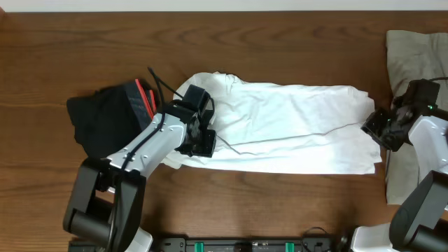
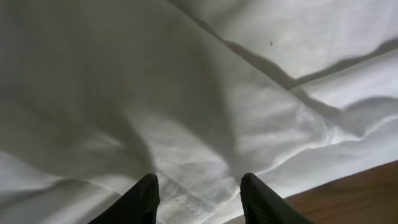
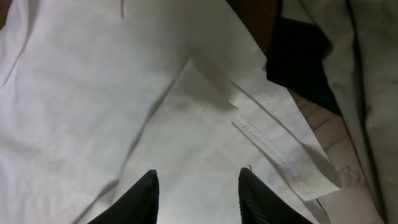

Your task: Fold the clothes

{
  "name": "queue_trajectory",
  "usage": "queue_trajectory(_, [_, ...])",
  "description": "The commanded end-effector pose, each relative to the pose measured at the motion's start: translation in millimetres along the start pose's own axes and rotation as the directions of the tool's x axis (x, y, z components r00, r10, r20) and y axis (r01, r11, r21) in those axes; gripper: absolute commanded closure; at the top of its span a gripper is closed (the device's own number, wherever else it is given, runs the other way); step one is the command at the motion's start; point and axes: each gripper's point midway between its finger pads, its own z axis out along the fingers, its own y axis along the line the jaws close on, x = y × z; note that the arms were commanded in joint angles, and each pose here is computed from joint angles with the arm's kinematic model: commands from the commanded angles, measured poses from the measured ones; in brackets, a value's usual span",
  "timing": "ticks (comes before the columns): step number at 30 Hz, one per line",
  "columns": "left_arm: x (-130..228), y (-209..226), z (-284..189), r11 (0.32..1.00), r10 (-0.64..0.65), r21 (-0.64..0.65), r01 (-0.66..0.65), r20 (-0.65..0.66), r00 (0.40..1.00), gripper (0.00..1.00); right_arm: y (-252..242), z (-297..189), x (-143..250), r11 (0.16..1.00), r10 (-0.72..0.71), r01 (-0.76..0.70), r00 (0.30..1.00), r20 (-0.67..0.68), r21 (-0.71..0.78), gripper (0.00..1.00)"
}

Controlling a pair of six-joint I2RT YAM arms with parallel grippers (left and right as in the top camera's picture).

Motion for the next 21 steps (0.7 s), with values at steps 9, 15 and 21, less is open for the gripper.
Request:
queue_trajectory(9, [19.1,-11.4,9.2,0.998,0.061,-0.020,-0.062,-0.075,0.995,0.55,5.2,-2.1,-3.9,1.000,-0.014,0.014,1.000,0.011,-0.003,0.60])
queue_trajectory(15, [19.5,-2.3,16.0,0.988,0.091,-0.117,-0.100,-0.079,0.993,0.57,5.2,-2.1,-3.8,1.000,-0.013,0.013,1.000,0.011,-0.003,0.59])
queue_trajectory(21, [16.1,4.0,27.3,0.981,0.118,-0.143,-0.130,-0.091,0.989,0.81,5.2,-2.1,-3.8,1.000,-0.013,0.013,1.000,0.011,-0.003,0.60])
